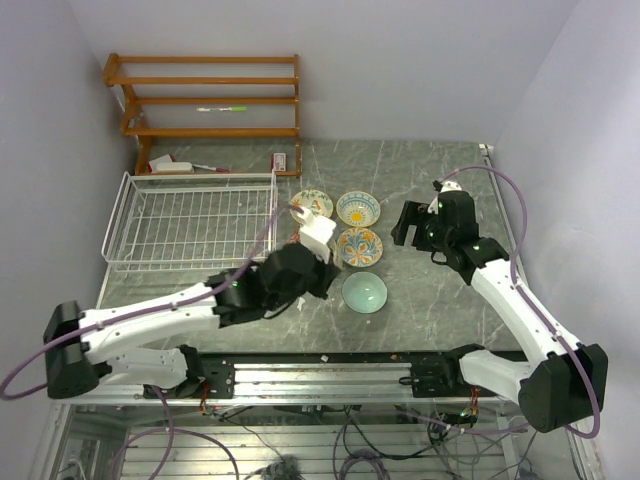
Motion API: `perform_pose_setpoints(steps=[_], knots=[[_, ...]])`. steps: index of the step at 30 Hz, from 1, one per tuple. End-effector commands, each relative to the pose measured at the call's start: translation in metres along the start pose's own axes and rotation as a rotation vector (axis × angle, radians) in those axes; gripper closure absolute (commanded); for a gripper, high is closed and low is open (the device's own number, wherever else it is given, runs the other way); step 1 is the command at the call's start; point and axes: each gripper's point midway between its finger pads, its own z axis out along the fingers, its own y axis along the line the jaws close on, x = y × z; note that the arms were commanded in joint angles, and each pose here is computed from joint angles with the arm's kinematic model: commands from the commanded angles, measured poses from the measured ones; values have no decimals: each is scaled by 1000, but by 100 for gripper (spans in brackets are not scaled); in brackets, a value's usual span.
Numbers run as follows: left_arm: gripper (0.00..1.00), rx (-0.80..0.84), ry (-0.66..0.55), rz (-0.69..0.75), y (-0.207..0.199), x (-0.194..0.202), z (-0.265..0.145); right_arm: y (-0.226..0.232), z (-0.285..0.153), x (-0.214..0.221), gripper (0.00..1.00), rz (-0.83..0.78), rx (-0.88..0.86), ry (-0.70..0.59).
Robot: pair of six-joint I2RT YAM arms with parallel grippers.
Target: Load the bowls into the dish rack
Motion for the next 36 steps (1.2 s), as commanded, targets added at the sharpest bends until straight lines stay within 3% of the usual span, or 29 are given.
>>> perform_pose_setpoints(steps=[1,7,12,20,36], knots=[[93,37,-201,-70,19,-81,-31,7,-9,-12,12,3,-40,-41],[93,-47,-347,-175,93,-129,-62,12,-8,-3,13,8,-83,-24],[93,-144,-410,-246,149,-138,-71,17,-9,-1,13,4,-113,-25],[93,-118,-498,-435,228,-132,-70,21,-12,4,13,-3,-147,-16],[93,168,-618,-641,263,-129,-25,23,-7,13,13,7,-165,9]])
